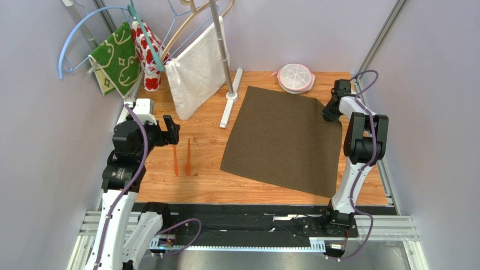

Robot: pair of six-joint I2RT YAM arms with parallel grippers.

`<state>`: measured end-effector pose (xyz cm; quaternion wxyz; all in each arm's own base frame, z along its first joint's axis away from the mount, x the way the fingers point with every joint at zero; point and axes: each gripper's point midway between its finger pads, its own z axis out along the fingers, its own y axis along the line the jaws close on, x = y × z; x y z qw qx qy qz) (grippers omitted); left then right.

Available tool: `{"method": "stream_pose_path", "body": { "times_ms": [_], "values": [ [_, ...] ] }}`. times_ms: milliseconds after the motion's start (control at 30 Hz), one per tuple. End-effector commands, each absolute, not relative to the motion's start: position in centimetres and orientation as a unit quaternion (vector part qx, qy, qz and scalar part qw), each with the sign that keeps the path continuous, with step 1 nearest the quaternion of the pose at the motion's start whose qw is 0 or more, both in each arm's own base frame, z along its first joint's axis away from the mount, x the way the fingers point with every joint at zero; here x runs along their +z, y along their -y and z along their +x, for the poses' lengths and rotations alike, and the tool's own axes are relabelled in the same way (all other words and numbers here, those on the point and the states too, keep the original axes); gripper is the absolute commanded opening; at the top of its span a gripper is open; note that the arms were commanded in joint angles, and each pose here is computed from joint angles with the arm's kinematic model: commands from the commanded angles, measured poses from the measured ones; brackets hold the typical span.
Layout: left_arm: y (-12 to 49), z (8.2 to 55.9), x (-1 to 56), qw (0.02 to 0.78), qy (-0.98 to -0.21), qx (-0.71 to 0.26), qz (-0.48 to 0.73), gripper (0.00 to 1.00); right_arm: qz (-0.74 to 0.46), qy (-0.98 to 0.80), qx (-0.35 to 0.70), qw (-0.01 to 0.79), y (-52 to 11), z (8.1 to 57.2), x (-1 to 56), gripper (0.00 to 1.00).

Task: Fold the napkin, place the utensils inside, and roll it up
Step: Flatten the napkin out

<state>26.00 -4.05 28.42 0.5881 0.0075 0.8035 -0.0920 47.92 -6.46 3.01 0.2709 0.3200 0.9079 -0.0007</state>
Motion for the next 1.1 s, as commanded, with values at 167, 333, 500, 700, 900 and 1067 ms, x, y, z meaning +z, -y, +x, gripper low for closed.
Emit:
{"method": "stream_pose_path", "body": {
  "times_ms": [167, 333, 500, 700, 900, 1067],
  "values": [
    [4.1, 26.0, 28.7, 0.593, -0.800, -0.094, 0.008, 0.98, 0.359, -0.885, 0.018, 0.296, 10.5, 51.3, 4.6, 0.06],
    [4.3, 26.1, 28.7, 0.592, -0.800, -0.098, 0.010, 0.98, 0.288, -0.888, 0.096, 0.345, 6.9, 51.7, 8.0, 0.23],
    [4.3, 26.1, 28.7, 0.592, -0.800, -0.099, 0.011, 0.98, 0.241, -0.894, 0.138, 0.351, 3.6, 50.2, 9.2, 0.39],
    [4.5, 26.1, 28.6, 0.590, -0.801, -0.104, 0.012, 0.98, 0.222, -0.918, 0.158, 0.290, 1.5, 49.1, 5.7, 0.43],
    [4.2, 26.2, 28.5, 0.589, -0.802, -0.097, 0.009, 0.98, 0.232, -0.924, 0.141, 0.268, 2.2, 49.9, 4.1, 0.43],
    [4.0, 26.2, 28.5, 0.590, -0.802, -0.092, 0.007, 0.98, 0.244, -0.924, 0.117, 0.270, 3.5, 51.4, 4.0, 0.43]
  ]
}}
